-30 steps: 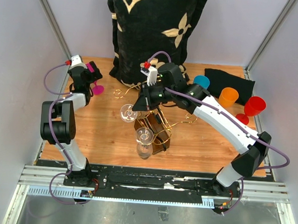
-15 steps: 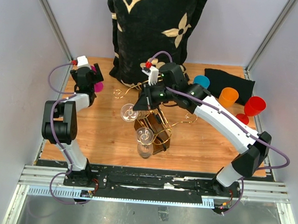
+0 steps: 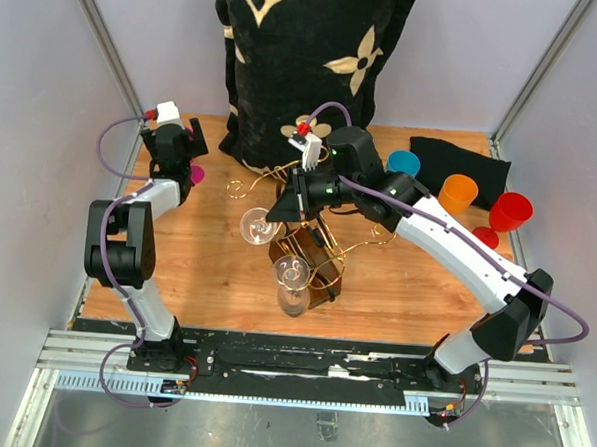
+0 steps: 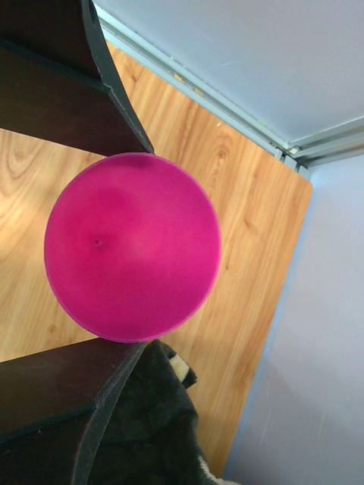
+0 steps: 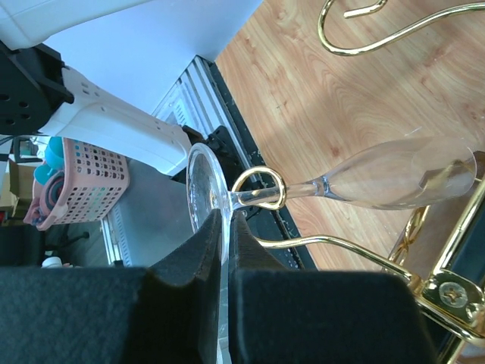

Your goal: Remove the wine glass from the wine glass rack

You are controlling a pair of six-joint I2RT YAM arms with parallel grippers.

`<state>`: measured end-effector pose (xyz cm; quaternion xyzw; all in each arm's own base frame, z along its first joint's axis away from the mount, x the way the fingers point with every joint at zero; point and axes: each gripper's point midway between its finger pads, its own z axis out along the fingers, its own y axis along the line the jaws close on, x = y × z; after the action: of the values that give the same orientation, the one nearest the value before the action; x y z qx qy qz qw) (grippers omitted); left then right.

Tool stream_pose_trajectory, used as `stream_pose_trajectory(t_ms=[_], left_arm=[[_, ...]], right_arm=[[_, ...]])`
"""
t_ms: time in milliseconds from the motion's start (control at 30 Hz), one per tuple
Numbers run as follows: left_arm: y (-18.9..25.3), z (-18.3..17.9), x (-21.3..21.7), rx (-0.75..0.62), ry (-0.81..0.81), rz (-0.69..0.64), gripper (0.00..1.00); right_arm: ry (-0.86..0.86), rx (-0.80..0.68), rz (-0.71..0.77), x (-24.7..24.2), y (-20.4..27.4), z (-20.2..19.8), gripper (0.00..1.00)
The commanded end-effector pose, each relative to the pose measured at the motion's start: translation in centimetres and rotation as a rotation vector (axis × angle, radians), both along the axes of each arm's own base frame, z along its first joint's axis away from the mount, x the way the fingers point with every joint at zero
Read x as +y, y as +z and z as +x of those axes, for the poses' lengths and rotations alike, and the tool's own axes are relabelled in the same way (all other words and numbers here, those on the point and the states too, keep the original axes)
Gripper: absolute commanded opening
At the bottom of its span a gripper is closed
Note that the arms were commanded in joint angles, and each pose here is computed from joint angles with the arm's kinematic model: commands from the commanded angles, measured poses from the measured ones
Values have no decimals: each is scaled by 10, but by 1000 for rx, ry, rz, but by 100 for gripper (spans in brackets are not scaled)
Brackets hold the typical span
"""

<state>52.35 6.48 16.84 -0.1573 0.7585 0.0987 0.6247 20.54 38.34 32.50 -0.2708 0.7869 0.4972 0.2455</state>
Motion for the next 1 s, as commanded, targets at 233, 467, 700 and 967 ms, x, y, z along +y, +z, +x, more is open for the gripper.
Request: stream_pose_trajectory(t_ms=[233, 467, 700, 967], left_arm=[[48, 1, -7, -82, -21, -42, 100], [60, -5, -14, -97, -41, -92, 100], [76, -16, -17, -121, -56, -105, 100], [84, -19, -16, -121, -54, -99, 100]], right_arm=[[3, -23, 139, -7, 45, -1, 1], [-57, -24, 157, -19, 48, 15, 1], [-58, 0, 138, -22, 43, 16, 1], [8, 49, 127, -28, 36, -5, 1]])
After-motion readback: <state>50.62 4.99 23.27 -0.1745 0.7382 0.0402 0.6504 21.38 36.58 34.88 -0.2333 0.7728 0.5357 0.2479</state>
